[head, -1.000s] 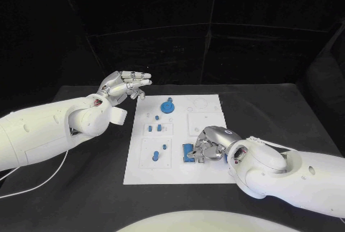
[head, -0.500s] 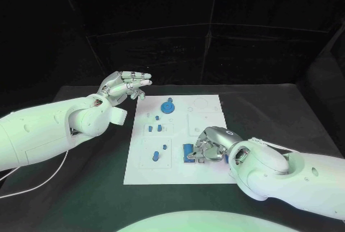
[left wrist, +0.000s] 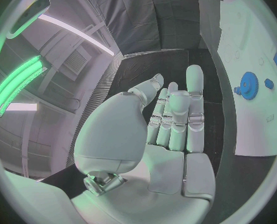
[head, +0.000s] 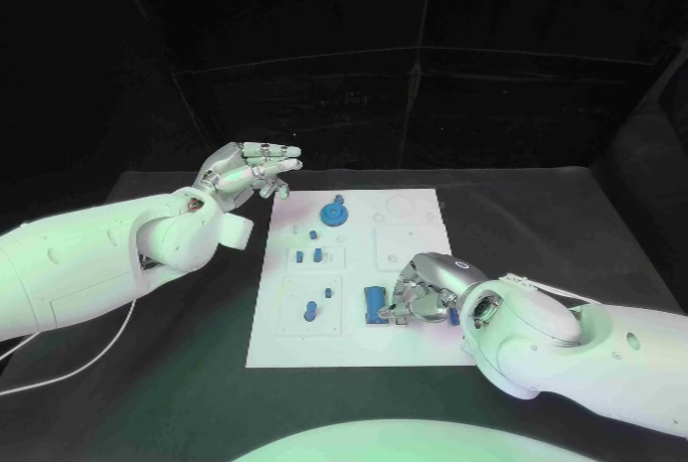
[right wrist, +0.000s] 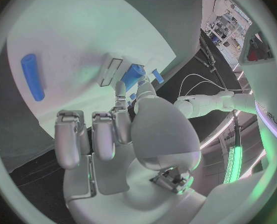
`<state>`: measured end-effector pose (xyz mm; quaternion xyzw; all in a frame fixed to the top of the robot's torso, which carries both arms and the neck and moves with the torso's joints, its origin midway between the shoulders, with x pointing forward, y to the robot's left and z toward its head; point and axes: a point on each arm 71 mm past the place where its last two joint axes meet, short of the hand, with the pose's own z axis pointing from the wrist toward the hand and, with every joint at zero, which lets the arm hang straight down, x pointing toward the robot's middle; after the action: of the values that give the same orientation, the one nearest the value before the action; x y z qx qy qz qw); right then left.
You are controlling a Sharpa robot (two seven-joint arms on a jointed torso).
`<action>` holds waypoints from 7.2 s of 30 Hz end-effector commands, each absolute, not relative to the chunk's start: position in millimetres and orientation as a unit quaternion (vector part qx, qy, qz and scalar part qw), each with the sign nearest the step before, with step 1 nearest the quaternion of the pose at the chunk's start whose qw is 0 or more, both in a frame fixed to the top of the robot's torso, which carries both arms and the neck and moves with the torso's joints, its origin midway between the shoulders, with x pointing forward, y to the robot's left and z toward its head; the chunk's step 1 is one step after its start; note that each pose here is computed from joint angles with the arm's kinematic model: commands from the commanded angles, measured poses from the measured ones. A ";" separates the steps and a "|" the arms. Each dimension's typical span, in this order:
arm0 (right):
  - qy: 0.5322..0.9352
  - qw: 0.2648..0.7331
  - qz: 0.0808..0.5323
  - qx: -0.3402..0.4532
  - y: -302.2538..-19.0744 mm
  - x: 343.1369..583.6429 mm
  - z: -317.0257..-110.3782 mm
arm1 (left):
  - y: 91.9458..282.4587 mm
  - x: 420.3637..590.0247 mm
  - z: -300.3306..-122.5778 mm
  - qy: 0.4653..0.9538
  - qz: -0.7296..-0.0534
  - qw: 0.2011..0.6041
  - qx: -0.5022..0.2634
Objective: Assemble the parts on the task board
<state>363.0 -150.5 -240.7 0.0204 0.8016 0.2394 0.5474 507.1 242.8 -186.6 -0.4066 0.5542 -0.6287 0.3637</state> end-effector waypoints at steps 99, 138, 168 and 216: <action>0.834 0.538 0.114 -0.048 -225.9 370.8 -255.3 | 240.6 503.4 -190.8 0.559 -0.632 0.353 -0.405; 0.781 0.584 0.214 0.060 -191.7 360.1 -233.5 | 241.4 501.8 -190.6 0.558 -0.632 0.353 -0.405; 0.830 0.519 0.201 0.039 -169.9 366.9 -251.4 | 238.7 500.7 -190.1 0.559 -0.634 0.350 -0.404; 0.821 0.524 0.224 0.040 -175.8 363.1 -246.8 | 241.6 502.0 -190.3 0.559 -0.632 0.353 -0.405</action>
<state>364.3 -178.5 -248.4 0.0452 0.8234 0.2081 0.5260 501.7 242.4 -191.7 -0.4070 0.5605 -0.6273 0.3560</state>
